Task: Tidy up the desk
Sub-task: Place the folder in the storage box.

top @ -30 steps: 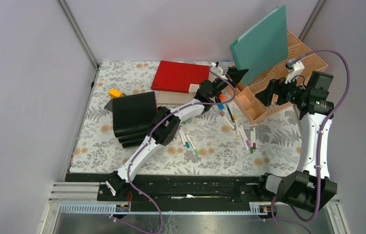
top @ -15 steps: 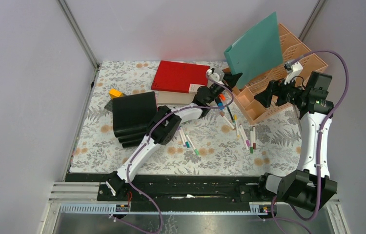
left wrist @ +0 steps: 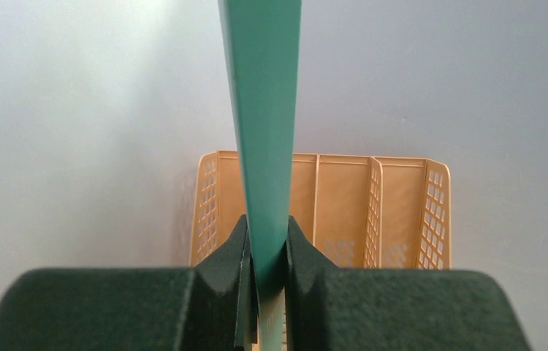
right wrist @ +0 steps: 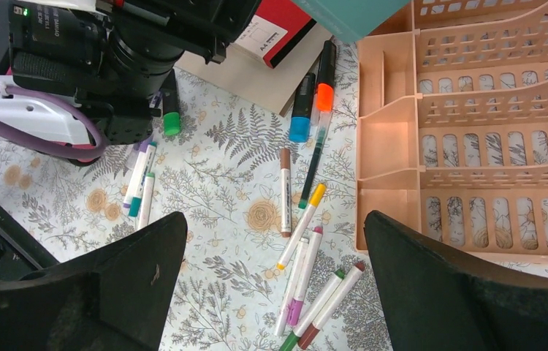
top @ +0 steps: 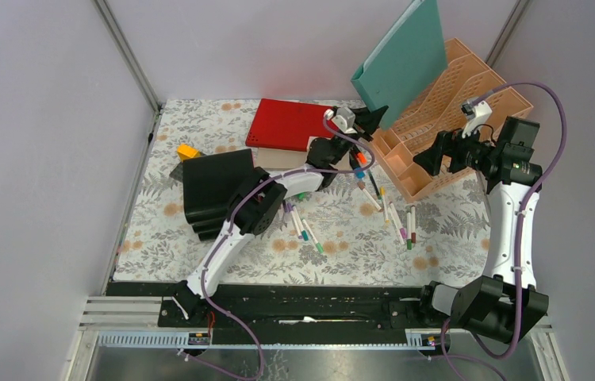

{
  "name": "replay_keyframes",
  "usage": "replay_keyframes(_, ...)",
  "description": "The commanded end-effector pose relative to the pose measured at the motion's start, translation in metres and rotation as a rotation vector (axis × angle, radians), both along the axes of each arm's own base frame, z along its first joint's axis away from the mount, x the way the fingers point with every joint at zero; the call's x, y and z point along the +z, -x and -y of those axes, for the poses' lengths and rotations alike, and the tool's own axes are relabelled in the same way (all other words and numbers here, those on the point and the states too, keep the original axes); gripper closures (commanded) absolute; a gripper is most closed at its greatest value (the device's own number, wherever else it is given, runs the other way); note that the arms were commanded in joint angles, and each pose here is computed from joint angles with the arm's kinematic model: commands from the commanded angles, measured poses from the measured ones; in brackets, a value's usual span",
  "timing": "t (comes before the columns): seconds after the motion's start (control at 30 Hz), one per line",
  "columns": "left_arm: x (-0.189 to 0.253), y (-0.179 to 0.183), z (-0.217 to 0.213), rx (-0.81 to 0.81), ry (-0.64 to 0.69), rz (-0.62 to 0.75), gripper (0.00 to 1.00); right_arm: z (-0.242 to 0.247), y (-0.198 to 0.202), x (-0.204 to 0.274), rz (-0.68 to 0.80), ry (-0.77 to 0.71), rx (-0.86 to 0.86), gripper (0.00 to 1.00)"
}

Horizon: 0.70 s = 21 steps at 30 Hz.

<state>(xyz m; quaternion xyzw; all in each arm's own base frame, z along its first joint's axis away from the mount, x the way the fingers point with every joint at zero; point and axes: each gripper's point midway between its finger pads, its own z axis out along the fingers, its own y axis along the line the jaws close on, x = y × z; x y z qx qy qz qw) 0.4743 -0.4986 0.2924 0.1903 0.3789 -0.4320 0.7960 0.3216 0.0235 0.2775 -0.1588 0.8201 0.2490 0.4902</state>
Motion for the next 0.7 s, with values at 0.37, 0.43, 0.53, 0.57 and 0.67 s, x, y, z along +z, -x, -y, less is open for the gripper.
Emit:
replay_keyframes(0.37,0.029,-0.014,0.028,-0.082,0.062,0.038,1.00,-0.002,0.002,0.005,0.020,0.009,0.026,0.02)
replay_keyframes(0.43,0.019,-0.019,0.031,-0.079,0.051,0.022,1.00,-0.003,0.003,0.006,0.020,0.002,0.035,0.02)
replay_keyframes(0.53,0.005,-0.024,0.034,-0.073,0.061,-0.005,1.00,-0.004,0.004,0.007,0.020,-0.002,0.039,0.02)
replay_keyframes(0.57,0.002,-0.025,0.034,-0.072,0.066,-0.011,1.00,-0.004,0.004,0.007,0.021,-0.001,0.039,0.02)
replay_keyframes(0.67,-0.002,-0.024,0.039,-0.077,0.072,-0.022,1.00,-0.004,0.004,0.006,0.021,-0.001,0.039,0.02)
